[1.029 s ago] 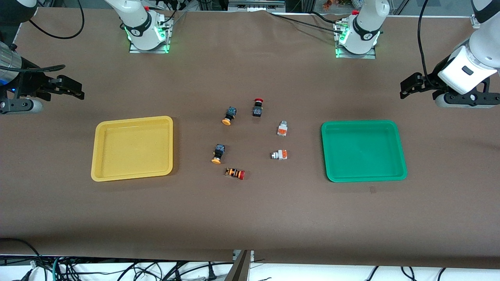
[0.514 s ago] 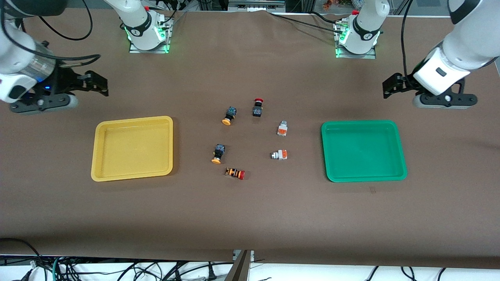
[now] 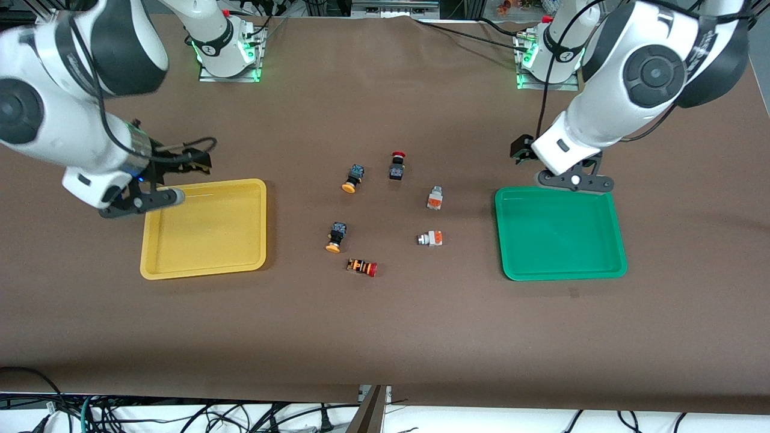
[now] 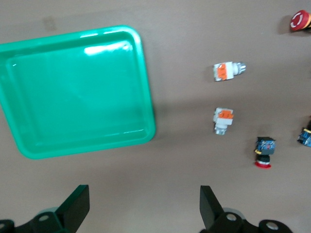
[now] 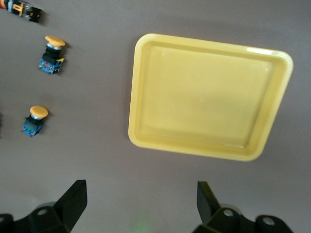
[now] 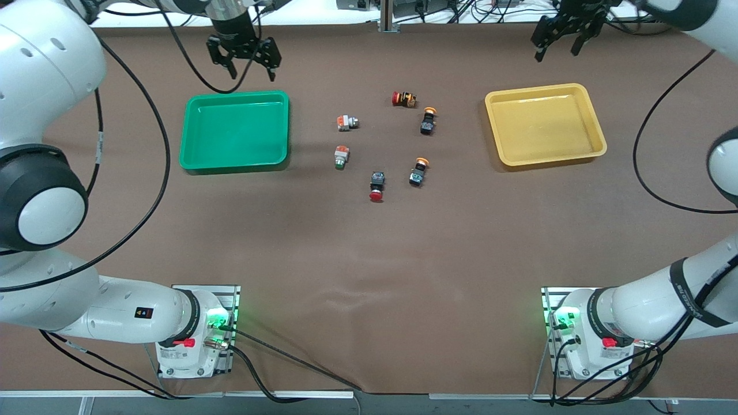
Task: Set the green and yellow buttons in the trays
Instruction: 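Move the right gripper toward a yellow button while the left gripper reaches a white button, then grasp the yellow button with the right gripper while the left gripper grasps the white button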
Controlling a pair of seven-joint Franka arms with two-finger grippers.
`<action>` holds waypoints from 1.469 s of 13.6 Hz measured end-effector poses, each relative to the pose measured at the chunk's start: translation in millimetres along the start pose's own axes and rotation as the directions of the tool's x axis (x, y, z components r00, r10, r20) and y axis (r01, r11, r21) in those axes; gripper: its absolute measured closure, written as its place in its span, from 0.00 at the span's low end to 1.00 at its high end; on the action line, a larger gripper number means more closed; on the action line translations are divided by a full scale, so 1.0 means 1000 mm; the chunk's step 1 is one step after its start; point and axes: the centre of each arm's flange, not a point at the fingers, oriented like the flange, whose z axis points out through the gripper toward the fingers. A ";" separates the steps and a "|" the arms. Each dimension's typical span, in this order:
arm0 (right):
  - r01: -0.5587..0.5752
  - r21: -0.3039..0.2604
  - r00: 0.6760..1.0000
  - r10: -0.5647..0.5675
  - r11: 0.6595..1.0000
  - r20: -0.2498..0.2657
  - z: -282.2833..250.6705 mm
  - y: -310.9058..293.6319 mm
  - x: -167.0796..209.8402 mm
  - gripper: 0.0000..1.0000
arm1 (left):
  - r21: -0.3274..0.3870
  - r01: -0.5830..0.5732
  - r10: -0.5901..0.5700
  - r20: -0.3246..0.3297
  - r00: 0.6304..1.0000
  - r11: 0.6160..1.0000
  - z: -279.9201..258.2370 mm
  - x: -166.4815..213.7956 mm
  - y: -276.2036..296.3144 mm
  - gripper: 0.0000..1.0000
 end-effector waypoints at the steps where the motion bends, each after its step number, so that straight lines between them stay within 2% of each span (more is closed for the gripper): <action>1: -0.008 0.009 1.000 0.008 1.000 -0.009 0.019 -0.003 0.015 0.00 | -0.015 -0.005 0.005 -0.009 1.000 1.000 0.008 0.005 0.007 0.00; 5: -0.176 0.071 0.984 0.177 0.982 -0.016 0.078 -0.044 0.053 0.00 | -0.057 0.004 -0.007 -0.043 0.999 0.998 0.062 0.024 0.052 0.00; 11: -0.340 0.129 0.927 0.355 0.932 -0.119 0.143 -0.159 0.084 0.00 | -0.094 -0.007 0.000 -0.071 0.997 0.996 0.149 0.030 0.094 0.00; 15: -0.384 0.177 0.897 0.412 0.906 -0.160 0.205 -0.189 0.104 0.00 | -0.090 -0.023 0.018 -0.066 0.998 0.996 0.187 0.026 0.102 0.00; 18: -0.391 0.180 0.895 0.418 0.903 -0.158 0.232 -0.198 0.107 0.00 | -0.098 -0.021 0.014 -0.073 0.997 0.995 0.213 0.026 0.114 0.00; 20: -0.389 0.176 0.897 0.415 0.904 -0.153 0.242 -0.201 0.108 0.00 | -0.066 -0.016 0.010 -0.088 0.996 0.998 0.233 0.025 0.124 0.00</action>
